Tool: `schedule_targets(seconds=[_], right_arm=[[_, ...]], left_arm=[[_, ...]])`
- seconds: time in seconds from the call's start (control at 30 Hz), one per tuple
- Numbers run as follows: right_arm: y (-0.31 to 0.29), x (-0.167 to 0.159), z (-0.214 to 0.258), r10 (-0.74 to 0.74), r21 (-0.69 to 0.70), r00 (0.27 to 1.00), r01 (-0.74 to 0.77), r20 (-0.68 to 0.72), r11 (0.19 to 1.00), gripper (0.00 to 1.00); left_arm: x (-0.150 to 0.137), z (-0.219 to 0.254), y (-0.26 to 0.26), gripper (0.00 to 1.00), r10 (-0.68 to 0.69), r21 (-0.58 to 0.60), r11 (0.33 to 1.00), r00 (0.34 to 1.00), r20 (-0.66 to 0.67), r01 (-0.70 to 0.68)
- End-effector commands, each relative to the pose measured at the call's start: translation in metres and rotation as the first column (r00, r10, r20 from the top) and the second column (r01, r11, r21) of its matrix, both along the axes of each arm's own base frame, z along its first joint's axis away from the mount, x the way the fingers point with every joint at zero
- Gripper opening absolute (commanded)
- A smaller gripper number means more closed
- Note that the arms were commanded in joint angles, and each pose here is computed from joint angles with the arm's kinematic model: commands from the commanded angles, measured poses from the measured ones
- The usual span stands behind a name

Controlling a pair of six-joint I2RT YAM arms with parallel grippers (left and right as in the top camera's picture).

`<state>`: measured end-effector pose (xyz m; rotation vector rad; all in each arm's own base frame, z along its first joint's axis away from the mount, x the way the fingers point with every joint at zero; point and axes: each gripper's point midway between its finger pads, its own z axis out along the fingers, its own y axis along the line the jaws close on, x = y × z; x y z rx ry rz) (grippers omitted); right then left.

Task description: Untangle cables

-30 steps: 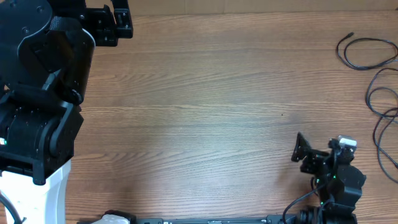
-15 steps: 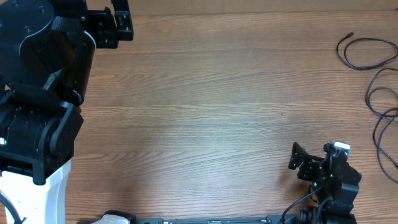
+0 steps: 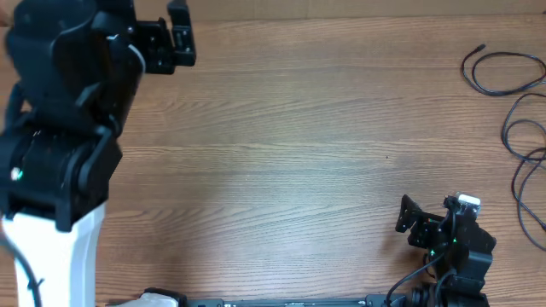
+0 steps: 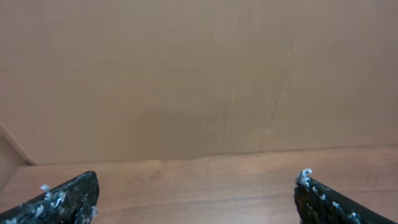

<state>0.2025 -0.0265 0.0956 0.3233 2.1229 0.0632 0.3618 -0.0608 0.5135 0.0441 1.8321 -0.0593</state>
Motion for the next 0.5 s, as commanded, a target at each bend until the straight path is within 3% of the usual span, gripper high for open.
schedule_targets(seconds=[0.0, 0.27, 0.47], right_arm=[[-0.001, 0.0, 0.002, -0.005, -0.008, 1.0, 0.005, 0.01, 1.0, 1.0], [-0.001, 0.0, 0.002, -0.005, -0.008, 1.0, 0.005, 0.01, 1.0, 1.0], [-0.001, 0.0, 0.002, -0.005, -0.008, 1.0, 0.005, 0.01, 1.0, 1.0]], left_arm=[[0.026, -0.034, -0.009, 1.0, -0.001, 0.008, 1.0, 0.995, -0.101, 0.002], [0.033, -0.085, -0.015, 1.0, -0.029, 0.035, 0.999, 0.994, -0.107, 0.033], [0.008, -0.164, -0.008, 1.0, -0.016, -0.028, 0.999, 0.998, -0.06, 0.015]])
